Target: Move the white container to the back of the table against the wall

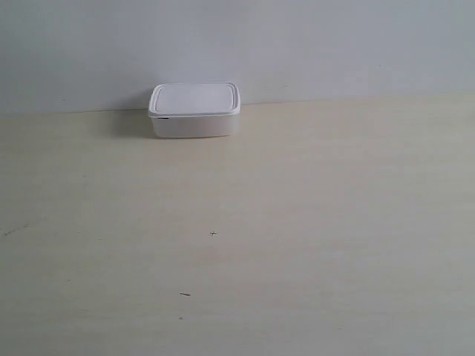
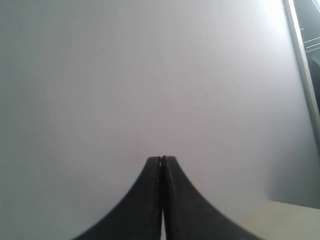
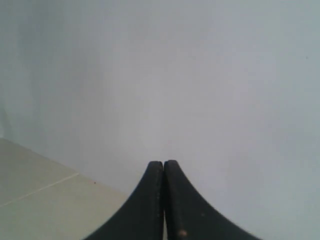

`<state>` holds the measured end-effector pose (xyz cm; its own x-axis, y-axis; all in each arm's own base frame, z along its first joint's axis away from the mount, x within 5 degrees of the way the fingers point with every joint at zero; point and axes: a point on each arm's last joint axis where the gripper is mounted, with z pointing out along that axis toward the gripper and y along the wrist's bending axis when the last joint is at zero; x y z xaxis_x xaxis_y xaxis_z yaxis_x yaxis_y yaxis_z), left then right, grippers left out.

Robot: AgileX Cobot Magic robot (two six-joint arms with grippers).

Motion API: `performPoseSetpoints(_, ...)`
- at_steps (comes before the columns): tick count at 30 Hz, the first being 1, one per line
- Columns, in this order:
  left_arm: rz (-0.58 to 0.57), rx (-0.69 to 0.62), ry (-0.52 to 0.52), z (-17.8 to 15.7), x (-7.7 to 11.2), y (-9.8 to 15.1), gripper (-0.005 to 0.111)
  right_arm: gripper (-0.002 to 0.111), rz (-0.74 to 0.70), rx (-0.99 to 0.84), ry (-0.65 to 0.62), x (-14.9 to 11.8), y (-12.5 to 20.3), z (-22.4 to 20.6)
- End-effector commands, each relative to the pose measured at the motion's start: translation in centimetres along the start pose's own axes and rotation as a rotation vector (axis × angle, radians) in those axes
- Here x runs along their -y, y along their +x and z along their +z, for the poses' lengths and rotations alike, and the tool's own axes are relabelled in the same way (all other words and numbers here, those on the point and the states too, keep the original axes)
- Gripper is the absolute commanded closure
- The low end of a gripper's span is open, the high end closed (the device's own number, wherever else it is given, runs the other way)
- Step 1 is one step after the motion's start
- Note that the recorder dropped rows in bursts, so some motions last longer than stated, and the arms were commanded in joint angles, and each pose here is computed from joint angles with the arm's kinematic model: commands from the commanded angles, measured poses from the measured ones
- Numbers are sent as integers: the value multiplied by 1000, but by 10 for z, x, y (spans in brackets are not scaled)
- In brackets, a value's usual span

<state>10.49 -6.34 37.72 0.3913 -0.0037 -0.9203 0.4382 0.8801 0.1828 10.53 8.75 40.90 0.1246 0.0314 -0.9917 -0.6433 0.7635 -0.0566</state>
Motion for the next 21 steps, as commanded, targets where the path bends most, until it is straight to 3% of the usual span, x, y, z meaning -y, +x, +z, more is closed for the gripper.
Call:
performPoseSetpoints(1,-35,-43,15,-1,2,5,107,108,-45,58,24,2,-6,-12)
performPoseSetpoints(21,-35,-61,22,-1,3,7,107,108,-34,43,12,1,-4,-13)
